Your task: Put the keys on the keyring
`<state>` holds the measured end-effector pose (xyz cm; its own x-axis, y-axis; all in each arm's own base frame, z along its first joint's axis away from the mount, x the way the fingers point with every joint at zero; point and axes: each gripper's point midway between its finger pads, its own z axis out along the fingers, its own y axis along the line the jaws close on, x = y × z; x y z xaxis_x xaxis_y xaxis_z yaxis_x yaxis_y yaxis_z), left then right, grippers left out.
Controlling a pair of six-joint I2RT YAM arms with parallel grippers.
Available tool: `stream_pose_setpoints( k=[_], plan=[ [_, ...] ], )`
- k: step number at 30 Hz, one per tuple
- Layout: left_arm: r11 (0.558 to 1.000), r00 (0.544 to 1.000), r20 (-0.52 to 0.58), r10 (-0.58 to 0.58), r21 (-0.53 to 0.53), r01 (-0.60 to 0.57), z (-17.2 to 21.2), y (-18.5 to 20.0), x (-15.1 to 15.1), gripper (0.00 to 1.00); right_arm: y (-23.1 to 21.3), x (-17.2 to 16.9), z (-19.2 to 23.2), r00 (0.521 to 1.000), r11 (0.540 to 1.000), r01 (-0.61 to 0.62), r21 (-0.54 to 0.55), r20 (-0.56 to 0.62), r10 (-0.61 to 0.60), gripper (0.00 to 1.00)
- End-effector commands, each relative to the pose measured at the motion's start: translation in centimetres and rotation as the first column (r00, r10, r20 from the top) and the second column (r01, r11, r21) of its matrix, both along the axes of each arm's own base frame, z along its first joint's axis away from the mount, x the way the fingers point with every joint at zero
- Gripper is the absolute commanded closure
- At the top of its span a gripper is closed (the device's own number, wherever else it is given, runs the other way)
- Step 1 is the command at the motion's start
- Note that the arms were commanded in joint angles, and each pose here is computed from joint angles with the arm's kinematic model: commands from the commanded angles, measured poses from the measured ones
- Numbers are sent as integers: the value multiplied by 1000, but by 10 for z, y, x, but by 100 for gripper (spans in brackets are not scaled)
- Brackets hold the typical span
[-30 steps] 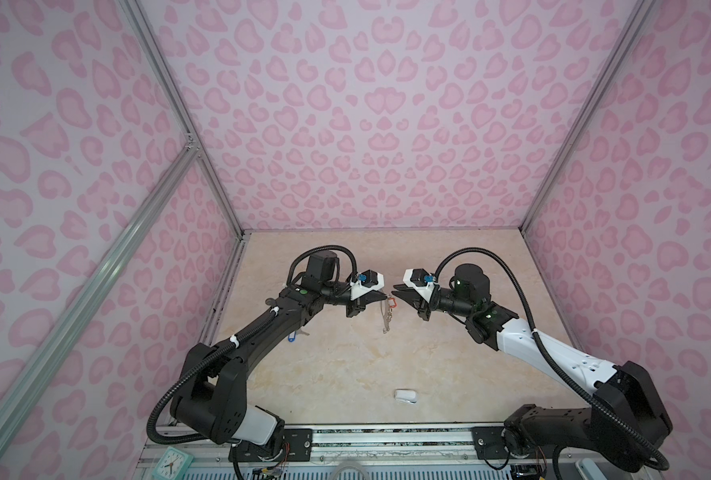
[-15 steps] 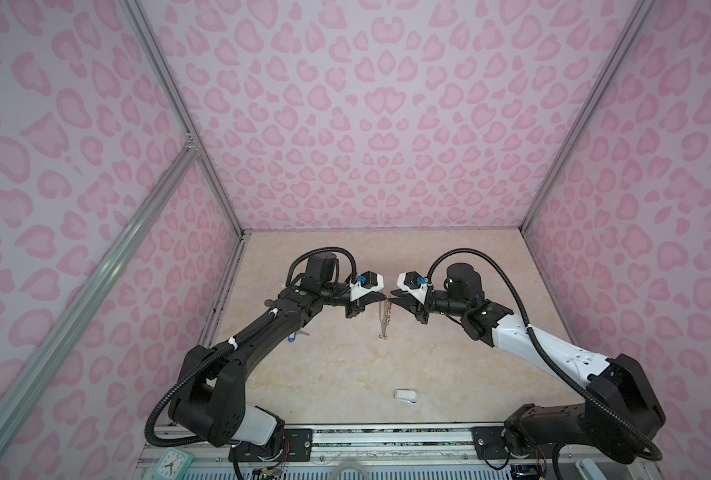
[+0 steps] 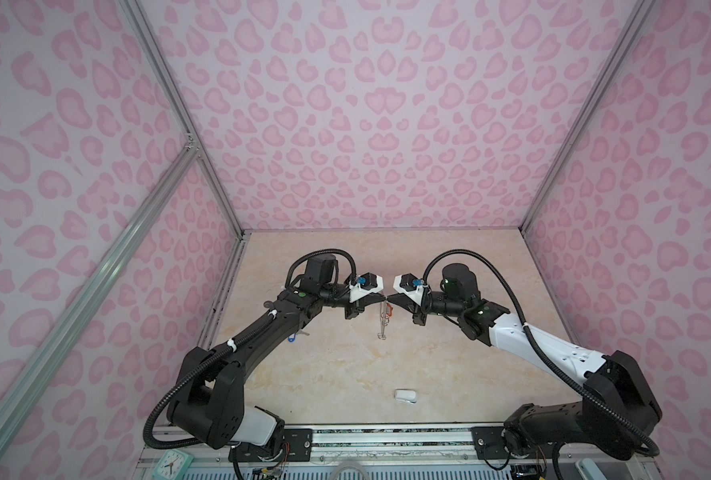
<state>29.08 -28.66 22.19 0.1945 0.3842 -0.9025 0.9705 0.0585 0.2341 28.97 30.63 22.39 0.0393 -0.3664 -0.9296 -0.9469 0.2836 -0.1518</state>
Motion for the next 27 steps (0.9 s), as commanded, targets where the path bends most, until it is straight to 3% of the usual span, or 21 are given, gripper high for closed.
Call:
stream_pose_setpoints(
  k=[1,4,13,27],
  plan=[
    [998,996,76,53,28,-56,5,5,9,73,-2,1,-6,1000,998,-1,-55,-1,1,100],
    [991,986,134,102,72,-112,4,9,15,65,-7,-1,-16,999,992,-11,-126,-41,5,100],
    [981,942,321,100,128,-148,3,8,9,65,-18,-13,-30,980,957,-85,-276,-199,30,100],
    [990,934,351,69,92,-107,6,-12,-7,71,-16,-19,-29,971,954,-123,-273,-233,59,100]
  ],
)
